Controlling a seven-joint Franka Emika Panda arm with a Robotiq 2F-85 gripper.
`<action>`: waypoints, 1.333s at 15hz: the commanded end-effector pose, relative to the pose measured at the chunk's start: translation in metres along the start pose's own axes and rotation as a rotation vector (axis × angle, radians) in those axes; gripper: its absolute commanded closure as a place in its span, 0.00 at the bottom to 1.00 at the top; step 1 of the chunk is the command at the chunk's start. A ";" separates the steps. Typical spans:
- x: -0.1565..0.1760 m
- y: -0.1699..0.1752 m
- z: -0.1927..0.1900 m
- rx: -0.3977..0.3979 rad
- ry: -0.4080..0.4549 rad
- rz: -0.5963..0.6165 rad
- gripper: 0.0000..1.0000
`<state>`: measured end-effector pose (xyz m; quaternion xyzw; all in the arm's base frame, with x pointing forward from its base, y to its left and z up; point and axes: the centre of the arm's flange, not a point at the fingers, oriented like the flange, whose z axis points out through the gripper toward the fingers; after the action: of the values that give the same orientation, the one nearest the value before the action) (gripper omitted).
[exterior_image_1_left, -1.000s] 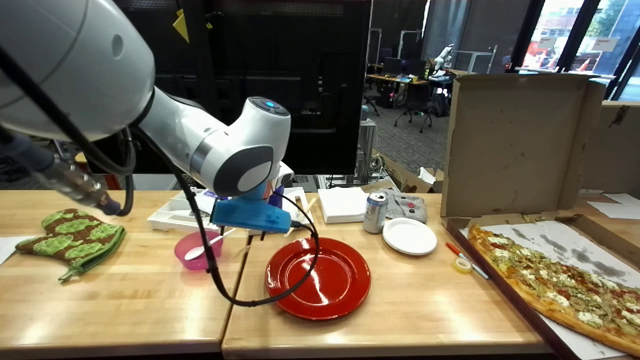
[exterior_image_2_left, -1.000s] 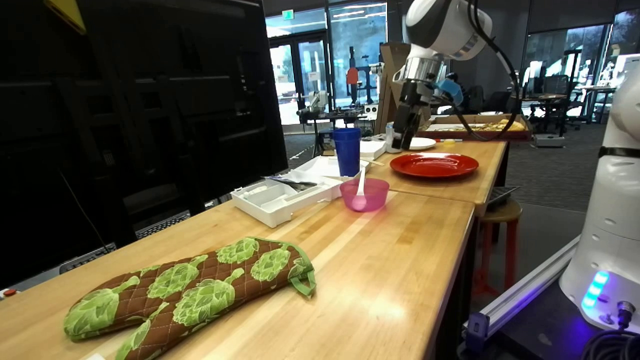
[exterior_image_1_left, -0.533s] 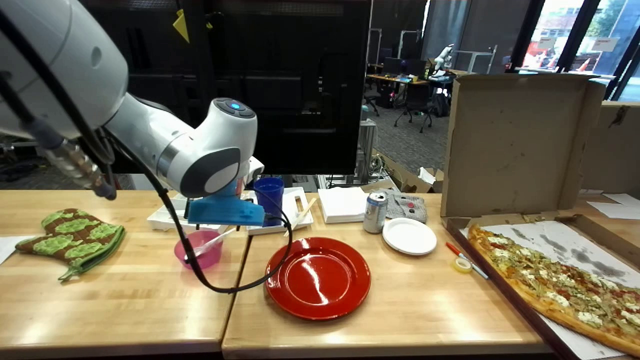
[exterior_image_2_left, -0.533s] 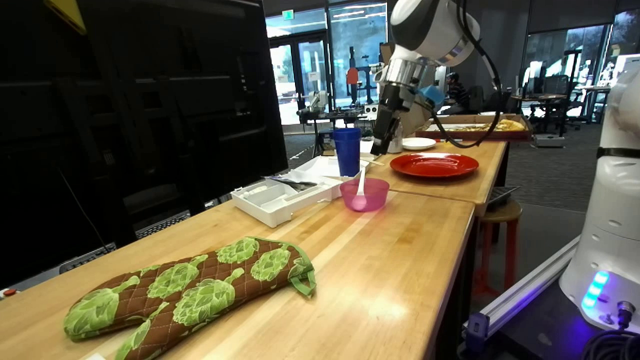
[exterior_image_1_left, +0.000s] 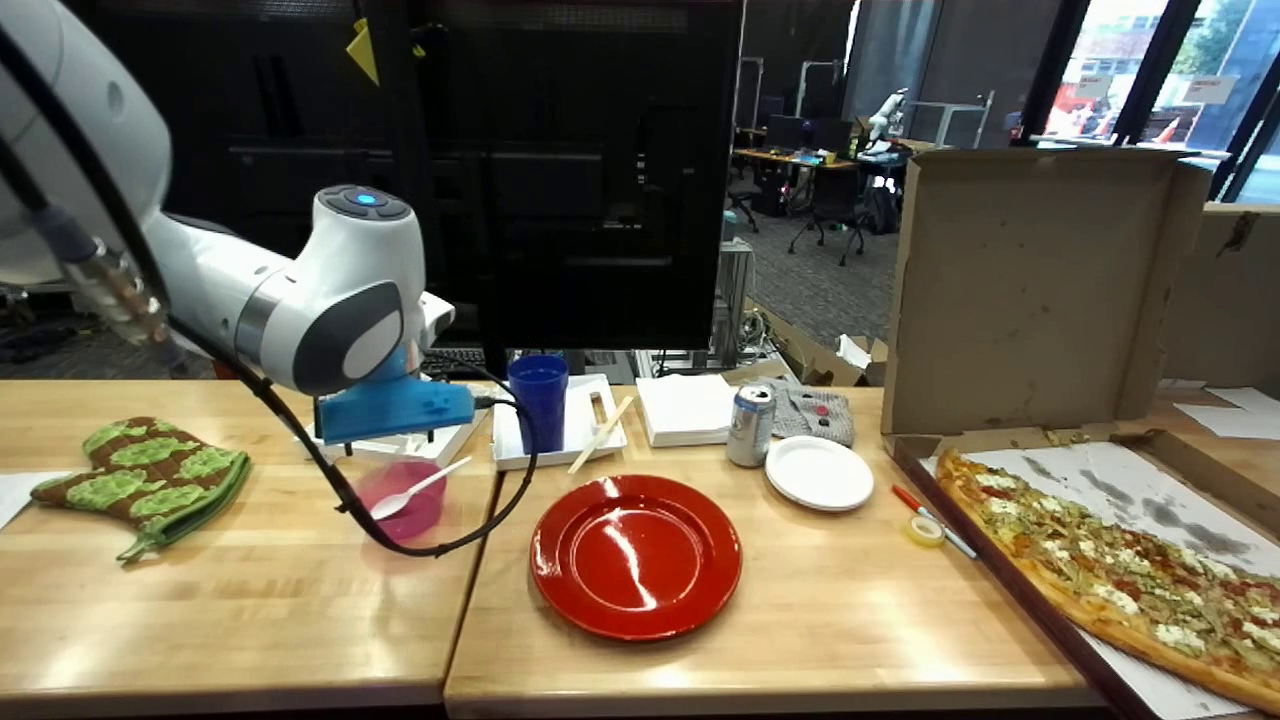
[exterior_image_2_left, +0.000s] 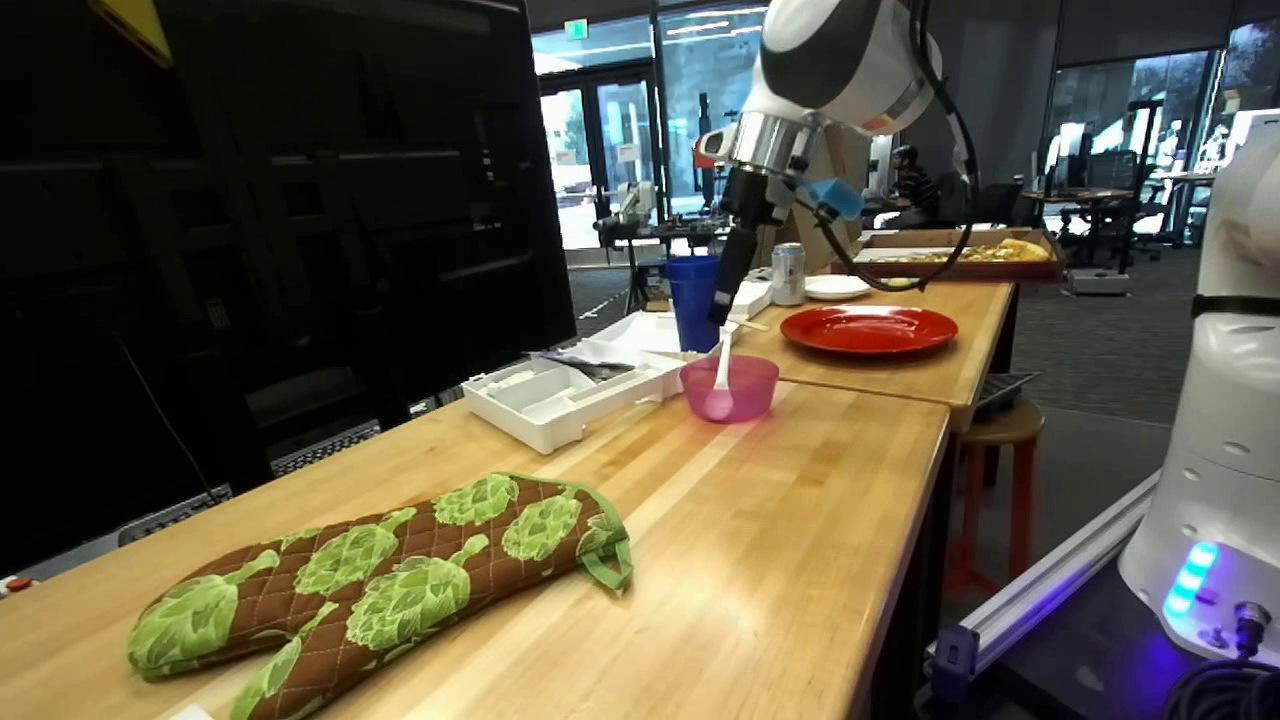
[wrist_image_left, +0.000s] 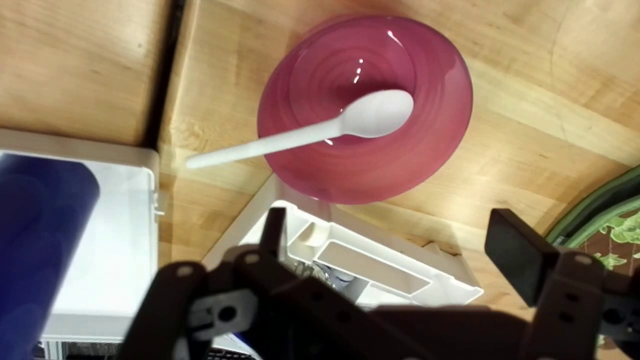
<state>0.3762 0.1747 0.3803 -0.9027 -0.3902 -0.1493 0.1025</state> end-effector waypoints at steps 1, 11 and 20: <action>0.019 -0.022 0.005 -0.062 -0.014 -0.094 0.00; 0.032 -0.035 0.014 -0.077 -0.041 -0.185 0.00; 0.031 -0.024 0.014 -0.055 -0.026 -0.215 0.00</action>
<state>0.3790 0.2144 0.3800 -0.8696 -0.4653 -0.1547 0.0582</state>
